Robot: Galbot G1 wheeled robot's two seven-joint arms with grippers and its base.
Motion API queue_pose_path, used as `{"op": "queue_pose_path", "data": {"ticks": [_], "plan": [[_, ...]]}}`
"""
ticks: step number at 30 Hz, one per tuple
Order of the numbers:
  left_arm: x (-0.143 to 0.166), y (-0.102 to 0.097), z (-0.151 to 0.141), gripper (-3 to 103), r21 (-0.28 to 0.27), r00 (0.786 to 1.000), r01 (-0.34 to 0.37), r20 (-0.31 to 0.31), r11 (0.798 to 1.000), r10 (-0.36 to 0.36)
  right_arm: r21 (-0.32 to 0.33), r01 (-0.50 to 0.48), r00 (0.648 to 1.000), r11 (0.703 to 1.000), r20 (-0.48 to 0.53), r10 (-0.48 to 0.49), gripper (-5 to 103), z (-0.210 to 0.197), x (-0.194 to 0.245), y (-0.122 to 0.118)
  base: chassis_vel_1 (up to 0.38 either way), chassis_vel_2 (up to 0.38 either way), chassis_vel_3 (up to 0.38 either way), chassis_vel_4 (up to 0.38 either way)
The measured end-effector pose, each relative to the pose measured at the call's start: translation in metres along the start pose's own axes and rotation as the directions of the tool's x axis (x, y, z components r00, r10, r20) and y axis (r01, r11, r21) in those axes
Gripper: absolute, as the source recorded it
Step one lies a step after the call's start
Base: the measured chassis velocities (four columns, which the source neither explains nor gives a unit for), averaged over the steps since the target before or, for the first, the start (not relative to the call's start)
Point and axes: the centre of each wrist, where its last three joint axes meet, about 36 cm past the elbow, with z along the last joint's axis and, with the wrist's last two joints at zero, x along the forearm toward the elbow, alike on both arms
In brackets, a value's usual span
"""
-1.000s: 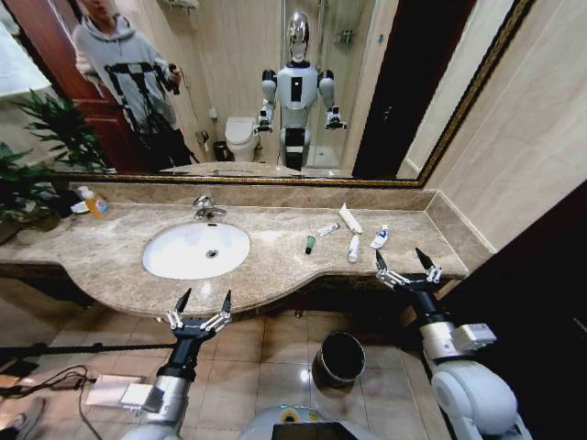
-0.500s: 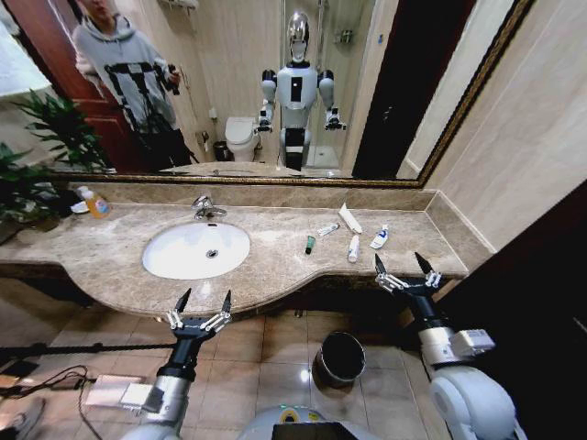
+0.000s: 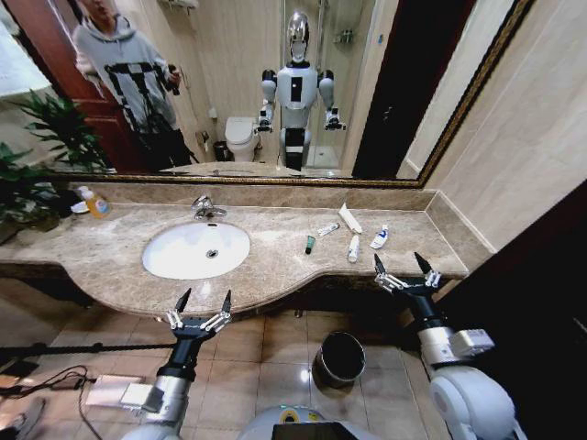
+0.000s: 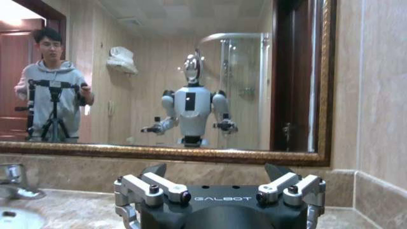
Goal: Pick up the trash from the sink and place it in the trash bin.
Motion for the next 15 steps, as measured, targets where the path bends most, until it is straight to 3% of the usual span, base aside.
{"op": "queue_pose_path", "data": {"ticks": [8,15], "plan": [[0.0,0.0,0.0,100,0.0,1.0,0.0,0.0,1.0,0.0,-0.013,0.041,0.997,0.999,-0.066,-0.042,100,0.011,-0.009,0.008,0.0,0.0,0.0,0.0],[0.0,0.0,0.0,100,0.0,1.0,0.0,0.0,1.0,0.0,-0.009,0.057,0.99,0.998,-0.13,-0.058,100,0.04,-0.041,-0.001,0.0,0.0,0.0,0.0]]}}
